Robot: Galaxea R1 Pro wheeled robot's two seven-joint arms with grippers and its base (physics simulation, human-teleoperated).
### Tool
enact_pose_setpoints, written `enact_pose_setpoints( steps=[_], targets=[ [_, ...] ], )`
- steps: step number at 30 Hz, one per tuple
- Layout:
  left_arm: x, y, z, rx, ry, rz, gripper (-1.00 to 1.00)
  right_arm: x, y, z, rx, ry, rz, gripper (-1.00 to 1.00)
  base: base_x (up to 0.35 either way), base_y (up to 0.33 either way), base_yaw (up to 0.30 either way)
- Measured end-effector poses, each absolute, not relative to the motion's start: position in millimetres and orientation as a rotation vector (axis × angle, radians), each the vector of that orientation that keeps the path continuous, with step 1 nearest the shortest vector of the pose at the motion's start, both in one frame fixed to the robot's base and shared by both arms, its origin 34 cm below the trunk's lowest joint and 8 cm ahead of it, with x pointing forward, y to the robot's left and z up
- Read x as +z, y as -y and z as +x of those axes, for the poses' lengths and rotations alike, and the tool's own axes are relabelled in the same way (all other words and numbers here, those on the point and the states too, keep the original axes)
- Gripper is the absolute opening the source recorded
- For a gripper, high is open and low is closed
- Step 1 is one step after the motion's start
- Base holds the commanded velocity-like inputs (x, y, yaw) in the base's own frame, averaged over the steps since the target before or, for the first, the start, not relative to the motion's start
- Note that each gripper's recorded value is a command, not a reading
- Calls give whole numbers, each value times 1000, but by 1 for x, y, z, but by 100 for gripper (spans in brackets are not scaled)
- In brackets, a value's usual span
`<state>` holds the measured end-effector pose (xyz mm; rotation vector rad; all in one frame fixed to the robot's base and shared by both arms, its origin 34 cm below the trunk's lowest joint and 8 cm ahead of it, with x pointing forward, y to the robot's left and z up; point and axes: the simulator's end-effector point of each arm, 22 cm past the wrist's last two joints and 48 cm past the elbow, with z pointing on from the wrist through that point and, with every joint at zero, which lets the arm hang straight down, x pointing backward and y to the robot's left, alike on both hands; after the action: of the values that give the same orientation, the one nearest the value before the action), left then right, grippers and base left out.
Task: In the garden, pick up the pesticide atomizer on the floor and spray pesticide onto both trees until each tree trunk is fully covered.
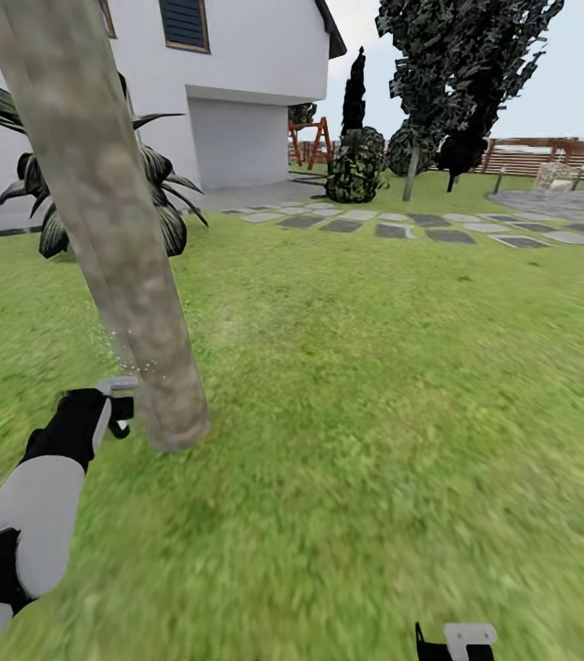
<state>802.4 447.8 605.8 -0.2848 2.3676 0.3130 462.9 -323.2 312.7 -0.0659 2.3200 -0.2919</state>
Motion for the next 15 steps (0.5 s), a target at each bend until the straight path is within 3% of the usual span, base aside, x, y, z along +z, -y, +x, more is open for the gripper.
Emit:
enact_pose_setpoints(
  steps=[4,7,9,12,15],
  targets=[
    [643,-425,832,284,-2318,-260,-100,313,324,463,-293,-2320,-68,100,0,0,0],
    [657,-485,819,375,-2316,-309,-100,313,325,463,-295,-2320,-69,100,0,0,0],
    [655,-488,817,364,-2319,-321,-100,313,325,463,-296,-2320,-68,100,0,0,0],
    [651,-432,834,266,-2324,-280,-100,313,326,463,-297,-2320,-67,100,0,0,0],
    [657,-419,840,264,-2318,-255,-100,313,326,463,-297,-2320,-68,100,0,0,0]
  ],
)
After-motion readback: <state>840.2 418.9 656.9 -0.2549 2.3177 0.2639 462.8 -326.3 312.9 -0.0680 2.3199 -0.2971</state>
